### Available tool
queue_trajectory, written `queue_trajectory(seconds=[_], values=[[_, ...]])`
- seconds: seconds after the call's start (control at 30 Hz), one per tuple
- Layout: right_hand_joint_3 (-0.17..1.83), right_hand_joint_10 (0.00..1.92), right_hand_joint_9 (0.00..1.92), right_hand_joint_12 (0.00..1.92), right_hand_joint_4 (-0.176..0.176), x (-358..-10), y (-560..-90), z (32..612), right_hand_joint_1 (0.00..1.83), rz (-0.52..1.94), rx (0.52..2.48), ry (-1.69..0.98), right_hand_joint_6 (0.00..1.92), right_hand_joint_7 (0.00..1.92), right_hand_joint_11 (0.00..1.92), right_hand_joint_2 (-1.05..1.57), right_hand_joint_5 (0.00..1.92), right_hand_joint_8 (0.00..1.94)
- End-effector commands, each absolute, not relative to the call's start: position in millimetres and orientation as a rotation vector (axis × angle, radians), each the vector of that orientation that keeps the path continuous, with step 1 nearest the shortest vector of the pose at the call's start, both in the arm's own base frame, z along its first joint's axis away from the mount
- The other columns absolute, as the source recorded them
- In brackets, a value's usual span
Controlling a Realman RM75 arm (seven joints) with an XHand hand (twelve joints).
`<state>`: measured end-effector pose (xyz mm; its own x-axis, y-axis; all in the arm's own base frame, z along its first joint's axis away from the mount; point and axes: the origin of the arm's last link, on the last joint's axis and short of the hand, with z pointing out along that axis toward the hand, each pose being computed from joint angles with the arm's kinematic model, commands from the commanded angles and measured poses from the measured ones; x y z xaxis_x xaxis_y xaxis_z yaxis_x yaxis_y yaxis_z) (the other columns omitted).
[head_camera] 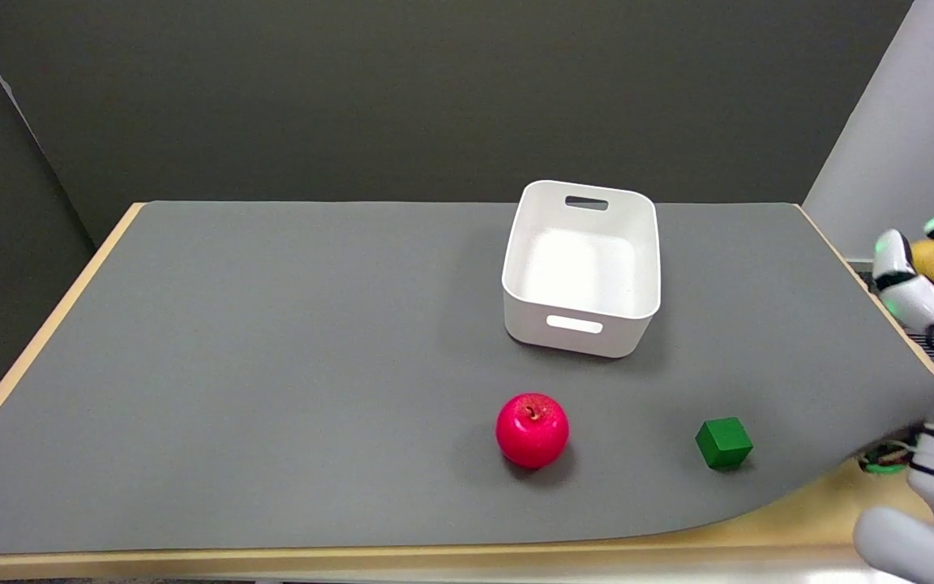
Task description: Pick up the yellow pear.
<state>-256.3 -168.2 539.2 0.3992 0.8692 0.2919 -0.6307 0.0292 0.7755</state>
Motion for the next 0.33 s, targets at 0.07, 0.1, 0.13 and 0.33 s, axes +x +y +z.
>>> queue_trajectory(seconds=[0.07, 0.1, 0.13, 0.33], values=[[0.71, 1.92, 1.02, 1.92, 0.073, -188, -275, 478, 1.1, 1.249, 1.256, 0.328, 1.92, 0.63, 0.72, 0.79, 0.81, 1.94], [0.71, 1.92, 1.02, 1.92, 0.072, -188, -282, 474, 1.1, 1.254, 1.265, 0.318, 1.92, 0.63, 0.72, 0.79, 0.8, 1.94], [0.71, 1.92, 1.02, 1.92, 0.07, -187, -292, 467, 1.1, 1.26, 1.281, 0.303, 1.92, 0.63, 0.72, 0.79, 0.8, 1.94], [0.71, 1.92, 1.01, 1.92, 0.068, -181, -354, 421, 1.1, 1.237, 1.406, 0.201, 1.92, 0.63, 0.71, 0.8, 0.79, 1.94]])
